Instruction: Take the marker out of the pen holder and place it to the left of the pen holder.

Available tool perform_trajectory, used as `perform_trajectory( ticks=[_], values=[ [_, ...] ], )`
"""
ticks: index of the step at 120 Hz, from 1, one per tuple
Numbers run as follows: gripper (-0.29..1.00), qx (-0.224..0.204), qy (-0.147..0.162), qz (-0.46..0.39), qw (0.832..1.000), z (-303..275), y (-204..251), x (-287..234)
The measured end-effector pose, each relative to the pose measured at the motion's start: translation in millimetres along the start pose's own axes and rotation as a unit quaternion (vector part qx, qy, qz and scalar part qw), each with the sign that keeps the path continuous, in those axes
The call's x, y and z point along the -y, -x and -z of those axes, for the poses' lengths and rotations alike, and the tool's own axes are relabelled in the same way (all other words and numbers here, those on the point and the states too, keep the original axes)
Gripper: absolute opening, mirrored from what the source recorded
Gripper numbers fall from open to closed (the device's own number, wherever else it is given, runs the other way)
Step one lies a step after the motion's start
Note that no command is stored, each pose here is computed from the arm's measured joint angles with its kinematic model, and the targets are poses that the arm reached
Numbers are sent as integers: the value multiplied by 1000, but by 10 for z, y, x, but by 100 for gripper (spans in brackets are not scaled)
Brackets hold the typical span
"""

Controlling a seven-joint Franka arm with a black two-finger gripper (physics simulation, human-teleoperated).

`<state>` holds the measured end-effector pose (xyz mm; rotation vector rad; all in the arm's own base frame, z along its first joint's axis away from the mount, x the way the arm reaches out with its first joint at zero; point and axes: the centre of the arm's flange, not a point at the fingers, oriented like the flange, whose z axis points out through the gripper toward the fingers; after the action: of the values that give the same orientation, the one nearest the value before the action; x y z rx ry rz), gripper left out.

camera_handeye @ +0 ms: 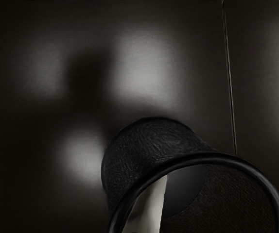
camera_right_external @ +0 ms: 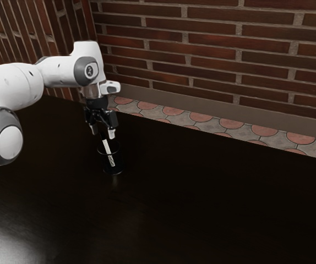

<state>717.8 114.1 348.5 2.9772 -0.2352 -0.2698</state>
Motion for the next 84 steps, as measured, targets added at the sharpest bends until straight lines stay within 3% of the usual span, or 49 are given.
perform_trajectory(
  ticks=[29, 56, 84],
  values=[
    [69, 4, 6, -13, 1000, -177, -58, 24],
    [18, 3, 2, -23, 1000, -121, -45, 16],
    [0, 9, -1, -31, 999, -14, 8, -14]
  ],
)
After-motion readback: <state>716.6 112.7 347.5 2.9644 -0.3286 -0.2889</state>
